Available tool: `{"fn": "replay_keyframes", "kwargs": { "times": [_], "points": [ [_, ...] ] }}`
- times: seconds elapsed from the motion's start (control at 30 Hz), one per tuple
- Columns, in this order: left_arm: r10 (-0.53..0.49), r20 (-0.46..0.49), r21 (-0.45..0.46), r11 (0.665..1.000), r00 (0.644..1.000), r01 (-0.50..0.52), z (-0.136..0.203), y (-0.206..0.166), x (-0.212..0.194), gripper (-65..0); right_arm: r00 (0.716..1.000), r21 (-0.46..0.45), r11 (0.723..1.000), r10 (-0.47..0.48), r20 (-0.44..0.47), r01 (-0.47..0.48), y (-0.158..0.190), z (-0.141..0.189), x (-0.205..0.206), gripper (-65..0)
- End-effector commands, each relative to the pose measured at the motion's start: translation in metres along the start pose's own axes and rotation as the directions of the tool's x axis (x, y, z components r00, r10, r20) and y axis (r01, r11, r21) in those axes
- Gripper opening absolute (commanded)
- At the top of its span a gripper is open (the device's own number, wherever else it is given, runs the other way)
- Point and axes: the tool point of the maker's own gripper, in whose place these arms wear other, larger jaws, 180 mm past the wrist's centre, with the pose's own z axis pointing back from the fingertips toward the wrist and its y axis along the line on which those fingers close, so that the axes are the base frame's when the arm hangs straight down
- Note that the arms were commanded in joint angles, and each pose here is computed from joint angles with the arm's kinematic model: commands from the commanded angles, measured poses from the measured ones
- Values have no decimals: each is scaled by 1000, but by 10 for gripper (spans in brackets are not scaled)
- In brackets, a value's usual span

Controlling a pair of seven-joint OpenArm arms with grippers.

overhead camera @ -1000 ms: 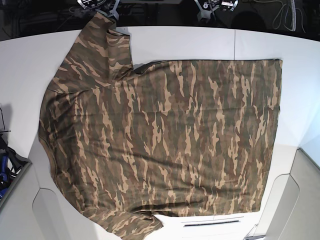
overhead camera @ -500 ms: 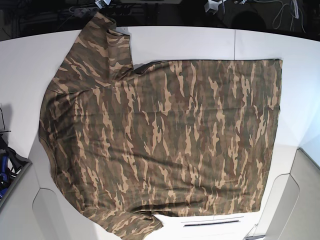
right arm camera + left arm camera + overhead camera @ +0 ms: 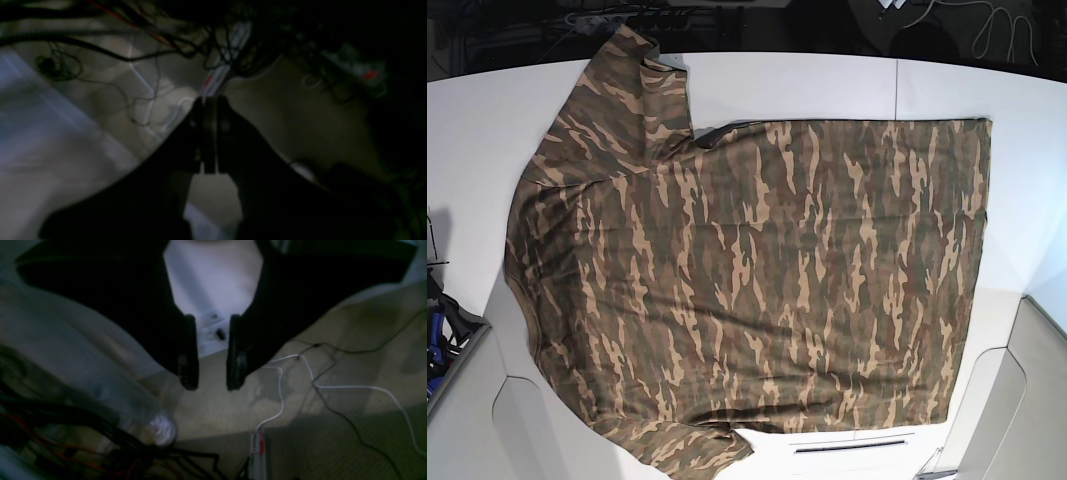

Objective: Fold the T-shirt properly
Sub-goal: 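Move both grippers from rest toward the shirt's shoulder corners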

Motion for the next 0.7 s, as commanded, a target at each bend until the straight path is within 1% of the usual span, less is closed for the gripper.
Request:
{"fn": "replay_keyframes", "kwargs": {
  "times": [0.0, 0.1, 0.17, 0.3, 0.43, 0.53, 0.67],
  "points": [
    [12, 15, -4, 1000, 1000, -12, 12, 3, -1, -493, 1000, 15, 1000, 16, 14, -16, 5, 10, -1, -650],
    [72, 110, -31, 997, 991, -69, 41, 4, 13, -493, 996, 35, 999, 32, 81, -35, 15, 28, 17, -650],
    [112, 176, -58, 993, 978, -103, 61, 4, 21, -493, 990, 50, 997, 50, 132, -57, 24, 41, 34, -650],
    [174, 295, -101, 983, 940, -150, 103, 9, 36, -493, 982, 81, 992, 79, 173, -94, 47, 61, 65, -650],
    [200, 417, -136, 978, 887, -157, 147, 13, 56, -493, 968, 112, 985, 101, 231, -129, 66, 80, 103, -650],
    [199, 500, -139, 979, 843, -148, 177, 16, 68, -493, 943, 107, 978, 140, 303, -180, 76, 96, 132, -650],
    [168, 588, -112, 986, 791, -125, 209, 19, 81, -493, 899, 65, 968, 197, 391, -241, 80, 116, 166, -650]
  ]
}}
